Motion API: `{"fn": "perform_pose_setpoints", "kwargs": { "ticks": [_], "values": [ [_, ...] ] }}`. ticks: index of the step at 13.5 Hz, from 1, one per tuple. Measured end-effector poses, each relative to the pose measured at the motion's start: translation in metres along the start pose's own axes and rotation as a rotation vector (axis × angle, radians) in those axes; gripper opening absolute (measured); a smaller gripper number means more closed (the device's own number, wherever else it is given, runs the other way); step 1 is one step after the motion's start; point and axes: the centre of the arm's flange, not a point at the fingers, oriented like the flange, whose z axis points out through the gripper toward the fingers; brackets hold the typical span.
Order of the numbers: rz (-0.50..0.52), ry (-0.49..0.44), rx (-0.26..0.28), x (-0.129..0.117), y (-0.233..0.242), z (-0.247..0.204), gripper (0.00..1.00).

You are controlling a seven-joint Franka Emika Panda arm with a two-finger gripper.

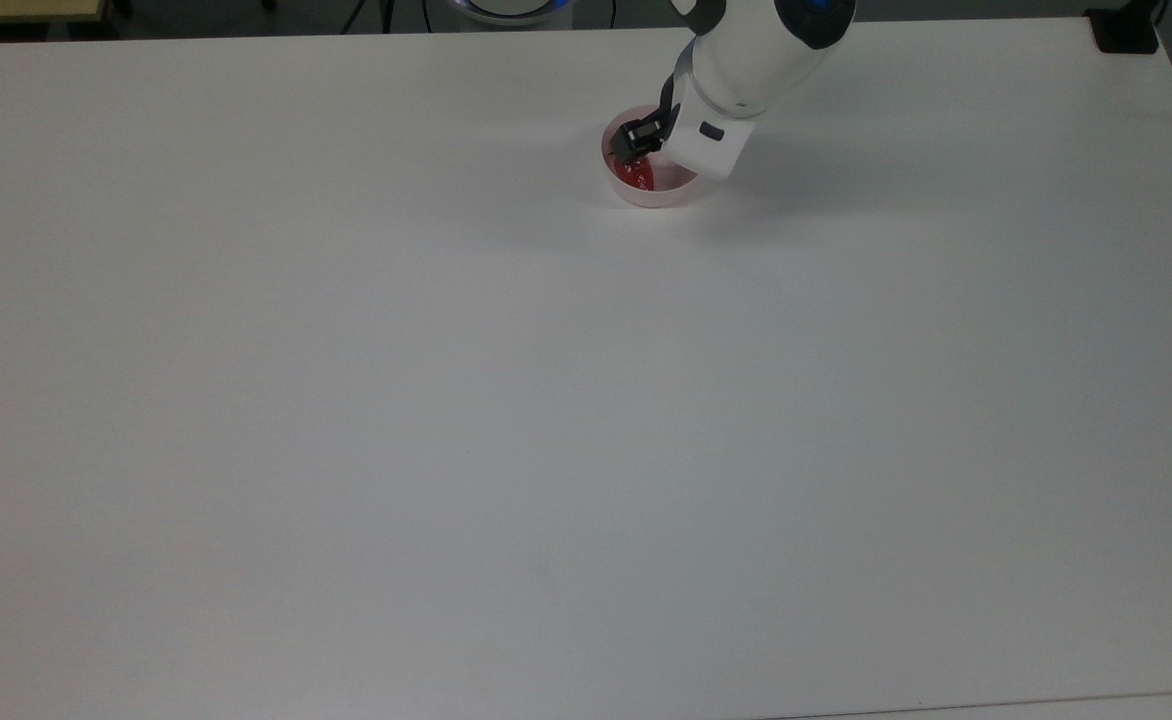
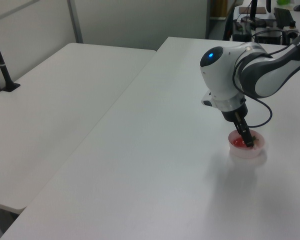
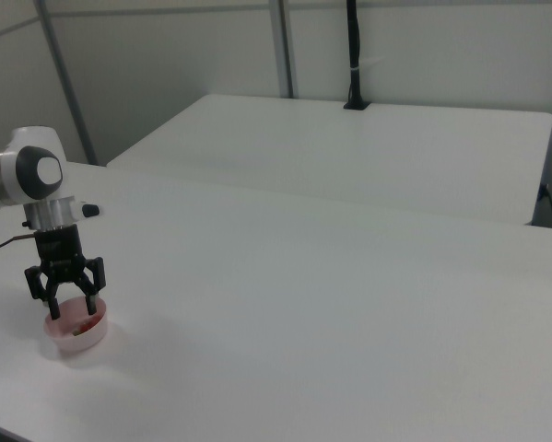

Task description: Pick up strawberry from bowl

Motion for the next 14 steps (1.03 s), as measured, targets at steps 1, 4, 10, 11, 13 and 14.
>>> {"fn": "perform_pose_setpoints", "kwargs": {
  "ticks": [1,4,10,11,13,14],
  "values": [
    [0.0,-0.007,0.001,0.0,0.0,0.004,0.75],
    [-0.003,-0.028,0.005,-0.002,0.005,0.013,0.74],
    [-0.01,-0.051,0.01,-0.003,0.005,0.033,0.69],
    [-0.011,-0.054,0.011,-0.002,0.005,0.035,0.69],
    [-0.012,-0.055,0.011,-0.001,0.005,0.037,0.49],
    [-0.013,-0.055,0.011,-0.001,0.005,0.038,0.43]
  ]
}}
